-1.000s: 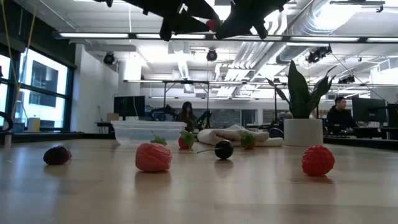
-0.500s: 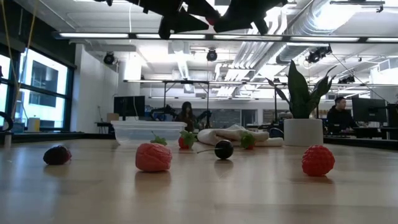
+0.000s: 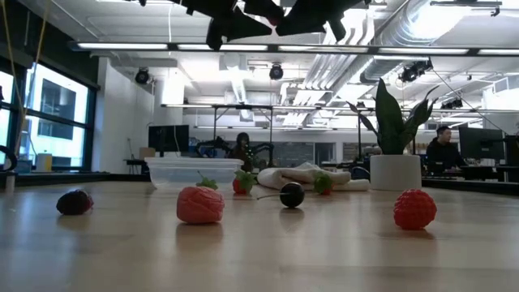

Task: Pick and placing Produce into tupperware
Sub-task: Put the red strawberry into the transparent bin

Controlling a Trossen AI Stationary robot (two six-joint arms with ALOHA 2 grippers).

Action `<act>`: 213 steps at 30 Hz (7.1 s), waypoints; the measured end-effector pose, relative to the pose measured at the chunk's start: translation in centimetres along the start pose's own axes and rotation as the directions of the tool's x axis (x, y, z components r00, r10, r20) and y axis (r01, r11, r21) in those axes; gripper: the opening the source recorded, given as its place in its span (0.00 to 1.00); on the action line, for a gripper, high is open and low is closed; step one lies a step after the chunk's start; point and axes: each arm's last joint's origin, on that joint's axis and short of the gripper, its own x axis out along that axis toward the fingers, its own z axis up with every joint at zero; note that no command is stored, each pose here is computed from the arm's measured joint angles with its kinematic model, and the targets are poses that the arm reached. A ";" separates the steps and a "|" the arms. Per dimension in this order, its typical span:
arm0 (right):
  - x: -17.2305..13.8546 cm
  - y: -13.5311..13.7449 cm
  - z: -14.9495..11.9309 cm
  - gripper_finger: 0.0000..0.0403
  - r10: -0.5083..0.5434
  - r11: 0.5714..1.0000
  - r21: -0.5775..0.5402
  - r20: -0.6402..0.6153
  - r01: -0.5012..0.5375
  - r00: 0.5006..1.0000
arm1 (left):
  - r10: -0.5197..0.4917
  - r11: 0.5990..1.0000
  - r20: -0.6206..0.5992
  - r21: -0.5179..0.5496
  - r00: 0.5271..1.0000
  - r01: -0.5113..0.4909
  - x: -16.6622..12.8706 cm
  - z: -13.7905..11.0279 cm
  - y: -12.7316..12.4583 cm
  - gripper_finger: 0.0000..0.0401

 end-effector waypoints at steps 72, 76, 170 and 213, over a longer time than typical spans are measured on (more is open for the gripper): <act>-0.1 0.3 -0.2 0.47 0.056 0.998 -0.035 -0.022 -0.057 0.998 | 0.177 0.982 -0.045 0.079 0.983 -0.173 -0.9 0.1 0.9 0.00; -0.1 0.3 -0.2 0.47 0.056 0.998 -0.035 -0.022 -0.056 0.998 | 0.316 0.943 -0.116 0.143 0.942 -0.300 -2.2 -0.2 1.8 0.00; -19.0 0.1 -18.3 0.44 0.001 0.774 0.186 -0.956 0.605 0.293 | 0.128 0.991 -0.378 0.015 0.917 -0.132 -4.9 -0.7 2.5 0.31; 5.4 -1.9 -14.4 0.38 0.352 0.592 0.758 -0.549 0.274 0.758 | 0.071 0.997 -0.388 0.021 0.919 -0.069 -4.8 -0.7 2.3 0.31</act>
